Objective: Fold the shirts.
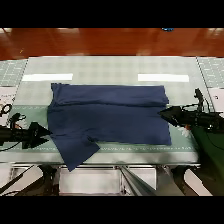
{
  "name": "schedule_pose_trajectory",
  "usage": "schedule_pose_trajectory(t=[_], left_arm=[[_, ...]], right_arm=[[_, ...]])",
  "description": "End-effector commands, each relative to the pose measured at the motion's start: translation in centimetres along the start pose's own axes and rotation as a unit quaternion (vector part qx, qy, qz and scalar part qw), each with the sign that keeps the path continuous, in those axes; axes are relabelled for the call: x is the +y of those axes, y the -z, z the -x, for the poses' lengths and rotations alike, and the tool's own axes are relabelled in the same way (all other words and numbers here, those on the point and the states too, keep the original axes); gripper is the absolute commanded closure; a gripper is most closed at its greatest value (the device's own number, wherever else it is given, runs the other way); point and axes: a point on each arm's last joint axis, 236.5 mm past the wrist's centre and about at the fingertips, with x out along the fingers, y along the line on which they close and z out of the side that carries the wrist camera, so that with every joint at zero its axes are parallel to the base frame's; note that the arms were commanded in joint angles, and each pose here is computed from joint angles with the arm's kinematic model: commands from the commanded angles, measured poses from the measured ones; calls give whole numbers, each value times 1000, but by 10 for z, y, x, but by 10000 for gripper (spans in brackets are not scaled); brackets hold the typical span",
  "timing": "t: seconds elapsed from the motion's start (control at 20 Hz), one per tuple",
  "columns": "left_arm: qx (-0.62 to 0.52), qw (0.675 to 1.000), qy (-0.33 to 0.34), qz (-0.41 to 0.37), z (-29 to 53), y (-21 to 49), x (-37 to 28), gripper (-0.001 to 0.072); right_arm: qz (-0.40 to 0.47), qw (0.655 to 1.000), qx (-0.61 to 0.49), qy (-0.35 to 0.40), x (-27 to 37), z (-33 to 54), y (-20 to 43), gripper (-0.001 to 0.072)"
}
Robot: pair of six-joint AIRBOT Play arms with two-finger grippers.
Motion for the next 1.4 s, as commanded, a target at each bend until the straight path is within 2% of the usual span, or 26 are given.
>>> schedule_pose_trajectory(t=[0.0,0.25,0.4,0.45,0.5,0.55,0.65,0.75,0.85,0.95,1.15,1.35], left_arm=[[24,999,-46,-1,-10,6,14,200],[62,996,-51,-28,-35,18,0,200],[79,992,-76,-61,-52,23,-4,206],[77,991,-83,-74,-56,22,-5,324],[73,990,-87,-81,-58,19,-6,575],[69,991,-87,-81,-59,18,-7,689],[73,990,-87,-87,-59,19,-7,689],[86,989,-86,-87,-58,26,-7,689],[86,989,-86,-85,-58,28,-7,689],[74,990,-88,-81,-59,23,-6,689],[73,990,-87,-81,-59,22,-7,689],[49,992,-92,-76,-60,11,-6,689]], right_arm=[[14,1000,-2,-7,9,-7,1,296],[10,1000,-9,-21,17,-9,-2,296],[30,999,-7,-29,31,-2,-9,296],[41,998,-13,-34,39,6,-17,296],[48,998,-26,-34,43,17,-29,296],[52,998,-41,-24,40,33,-43,296],[38,998,-34,42,4,65,-47,296],[-38,990,14,138,-55,86,-17,297],[-105,957,109,246,-108,105,41,306],[-136,929,154,308,-135,113,74,307],[-146,946,137,254,-136,73,85,306],[-155,949,129,244,-138,65,78,306]])
